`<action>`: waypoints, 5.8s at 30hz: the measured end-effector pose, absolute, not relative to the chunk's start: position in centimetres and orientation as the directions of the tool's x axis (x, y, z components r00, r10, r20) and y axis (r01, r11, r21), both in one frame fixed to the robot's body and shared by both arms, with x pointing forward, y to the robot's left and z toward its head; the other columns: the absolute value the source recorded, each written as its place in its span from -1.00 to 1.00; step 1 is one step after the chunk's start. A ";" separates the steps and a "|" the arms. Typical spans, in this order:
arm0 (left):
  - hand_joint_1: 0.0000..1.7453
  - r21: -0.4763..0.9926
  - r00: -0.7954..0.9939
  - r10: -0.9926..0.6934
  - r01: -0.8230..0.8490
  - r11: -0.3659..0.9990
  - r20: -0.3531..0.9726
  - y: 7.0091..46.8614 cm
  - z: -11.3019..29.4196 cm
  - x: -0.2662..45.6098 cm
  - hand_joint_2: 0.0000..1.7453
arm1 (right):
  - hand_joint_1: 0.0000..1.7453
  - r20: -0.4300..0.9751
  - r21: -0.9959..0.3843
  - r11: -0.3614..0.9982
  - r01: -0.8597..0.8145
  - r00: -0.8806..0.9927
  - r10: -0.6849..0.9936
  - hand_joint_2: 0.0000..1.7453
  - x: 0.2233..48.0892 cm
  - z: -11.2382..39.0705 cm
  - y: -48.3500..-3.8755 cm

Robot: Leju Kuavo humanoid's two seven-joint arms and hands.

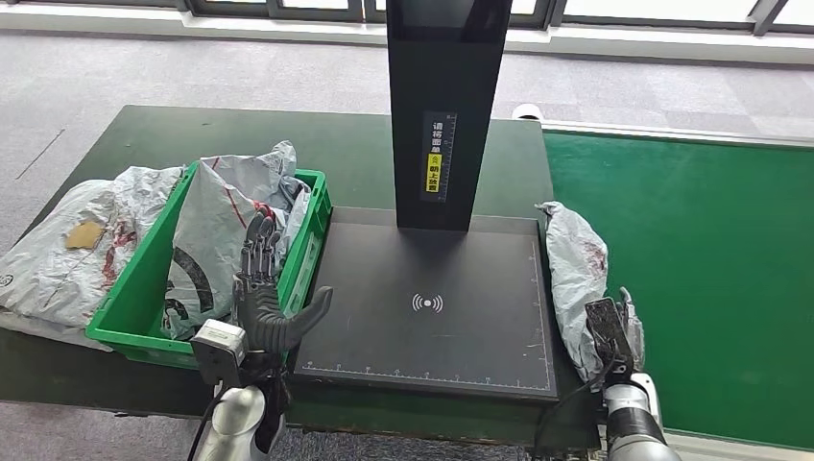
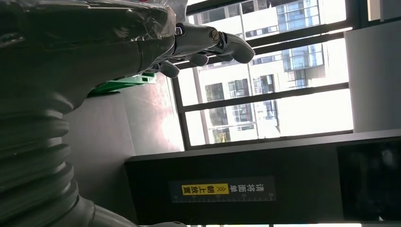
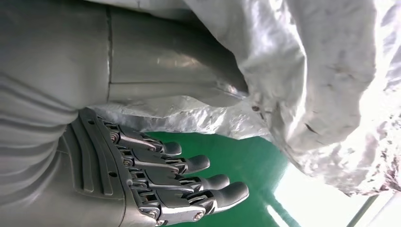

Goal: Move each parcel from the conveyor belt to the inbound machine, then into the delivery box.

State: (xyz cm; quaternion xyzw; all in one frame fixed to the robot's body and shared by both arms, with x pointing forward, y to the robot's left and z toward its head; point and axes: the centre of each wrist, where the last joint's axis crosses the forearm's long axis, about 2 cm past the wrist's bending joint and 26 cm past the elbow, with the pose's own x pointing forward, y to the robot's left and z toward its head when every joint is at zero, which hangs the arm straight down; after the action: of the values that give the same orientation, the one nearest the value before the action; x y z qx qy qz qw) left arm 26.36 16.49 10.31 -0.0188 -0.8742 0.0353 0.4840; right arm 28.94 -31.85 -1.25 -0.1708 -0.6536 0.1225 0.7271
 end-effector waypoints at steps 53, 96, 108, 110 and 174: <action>-1.00 -0.046 -0.543 0.048 0.018 0.999 0.839 16.3 10.6 27.0 1.00 | 1.00 0.822 -0.411 0.881 -0.234 -0.512 0.248 1.00 29.6 7.0 -19.3; -1.00 0.032 -0.538 -0.037 -0.018 0.999 0.842 16.6 10.2 26.8 1.00 | -1.00 0.839 -0.482 0.876 -0.033 -0.305 0.450 -1.00 31.2 4.9 -17.7; -1.00 0.090 -0.541 -0.108 -0.059 0.994 0.834 17.3 10.1 26.8 1.00 | -1.00 0.717 -0.516 0.780 0.353 -0.320 0.619 0.50 29.4 6.7 -20.1; -1.00 0.128 -0.551 -0.137 -0.055 0.990 0.823 17.1 10.3 26.8 1.00 | -1.00 0.682 -0.449 0.752 0.482 -0.359 0.638 1.00 28.7 8.1 -20.8; 1.00 0.900 -0.369 -0.879 0.416 0.134 0.301 7.6 6.3 30.9 1.00 | -1.00 0.431 -0.033 0.424 0.905 -0.370 0.823 1.00 22.6 21.3 -30.3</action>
State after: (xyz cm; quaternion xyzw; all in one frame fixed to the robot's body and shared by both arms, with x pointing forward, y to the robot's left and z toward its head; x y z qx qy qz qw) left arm 30.94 7.60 6.34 0.2128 -0.5446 -0.6227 0.5200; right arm 22.61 -30.29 21.32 -0.5262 -0.8210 -0.1050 0.1950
